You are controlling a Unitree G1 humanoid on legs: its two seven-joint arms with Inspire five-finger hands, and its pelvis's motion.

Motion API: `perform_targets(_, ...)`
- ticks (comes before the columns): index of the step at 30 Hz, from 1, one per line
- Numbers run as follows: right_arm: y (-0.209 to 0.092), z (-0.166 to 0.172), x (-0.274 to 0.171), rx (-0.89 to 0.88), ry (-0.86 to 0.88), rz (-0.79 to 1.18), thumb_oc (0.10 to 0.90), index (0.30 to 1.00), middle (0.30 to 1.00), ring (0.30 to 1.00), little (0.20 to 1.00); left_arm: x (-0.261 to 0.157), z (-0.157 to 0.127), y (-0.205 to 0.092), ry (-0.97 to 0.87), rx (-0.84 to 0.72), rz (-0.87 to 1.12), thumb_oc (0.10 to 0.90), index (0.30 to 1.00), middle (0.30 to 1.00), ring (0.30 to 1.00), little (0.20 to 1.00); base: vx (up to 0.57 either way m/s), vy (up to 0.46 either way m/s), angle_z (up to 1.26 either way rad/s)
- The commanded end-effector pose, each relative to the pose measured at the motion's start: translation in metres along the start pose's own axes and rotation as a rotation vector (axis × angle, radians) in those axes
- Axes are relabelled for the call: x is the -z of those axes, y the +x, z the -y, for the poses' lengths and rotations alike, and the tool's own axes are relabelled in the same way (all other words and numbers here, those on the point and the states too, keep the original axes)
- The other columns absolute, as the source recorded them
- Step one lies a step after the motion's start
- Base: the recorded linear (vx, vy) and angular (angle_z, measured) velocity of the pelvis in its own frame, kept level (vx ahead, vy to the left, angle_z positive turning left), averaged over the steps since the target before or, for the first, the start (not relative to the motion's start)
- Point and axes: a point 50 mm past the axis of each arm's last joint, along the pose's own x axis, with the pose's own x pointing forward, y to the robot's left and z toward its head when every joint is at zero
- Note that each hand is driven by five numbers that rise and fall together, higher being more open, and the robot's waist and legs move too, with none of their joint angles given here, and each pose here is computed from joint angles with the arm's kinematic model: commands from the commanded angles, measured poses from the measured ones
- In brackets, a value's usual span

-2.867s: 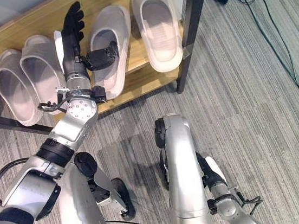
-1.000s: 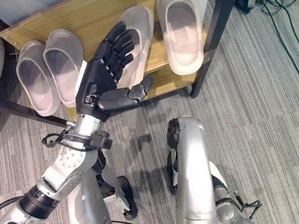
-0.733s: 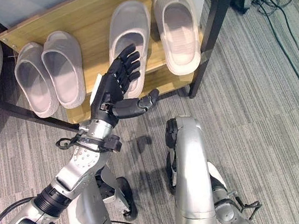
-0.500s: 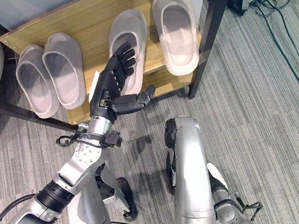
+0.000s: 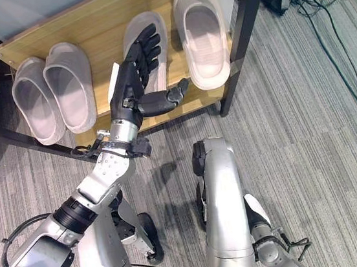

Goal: Arrange the slippers neatly on the shoe rack.

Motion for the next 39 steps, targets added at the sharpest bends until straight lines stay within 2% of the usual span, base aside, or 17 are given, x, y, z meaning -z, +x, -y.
perform_targets(1, 0.008, 0.014, -0.024, 0.036, 0.033, 0.131, 0.800, 0.900, 0.900, 0.900, 0.900, -0.063, 0.021, 0.031, -0.033, 0.029, 0.282, 0.800, 0.900, 0.900, 0.900, 0.900, 0.00, 0.000, 0.00)
perform_targets(9, 0.010, 0.014, -0.023, 0.031, 0.031, 0.126, 0.800, 0.900, 0.900, 0.900, 0.900, -0.059, 0.021, 0.039, 0.002, 0.013, 0.261, 0.800, 0.900, 0.900, 0.900, 0.900, 0.00, 0.000, 0.00)
perform_targets(17, 0.009, 0.011, -0.020, 0.024, 0.037, 0.115, 0.800, 0.900, 0.900, 0.900, 0.900, -0.058, 0.010, 0.049, 0.080, -0.034, 0.250, 0.800, 0.900, 0.900, 0.900, 0.900, 0.00, 0.000, 0.00)
perform_targets(29, 0.010, 0.008, -0.019, 0.016, 0.038, 0.109, 0.800, 0.900, 0.900, 0.900, 0.900, -0.072, 0.007, 0.056, 0.052, -0.055, 0.297, 0.800, 0.900, 0.900, 0.900, 0.900, 0.00, 0.000, 0.00)
perform_targets(34, 0.009, 0.007, -0.017, 0.027, 0.035, 0.098, 0.800, 0.900, 0.900, 0.900, 0.900, -0.079, 0.001, 0.049, -0.012, -0.077, 0.335, 0.800, 0.900, 0.900, 0.900, 0.900, 0.00, 0.000, 0.00)
perform_targets(36, 0.008, 0.005, -0.014, 0.034, 0.032, 0.084, 0.800, 0.900, 0.900, 0.900, 0.900, -0.081, -0.006, 0.035, -0.106, -0.105, 0.363, 0.800, 0.900, 0.900, 0.900, 0.900, 0.00, 0.000, 0.00)
perform_targets(39, 0.007, 0.005, -0.013, 0.040, 0.028, 0.079, 0.800, 0.900, 0.900, 0.900, 0.900, -0.082, -0.009, 0.026, -0.141, -0.109, 0.379, 0.800, 0.900, 0.900, 0.900, 0.900, 0.00, 0.000, 0.00)
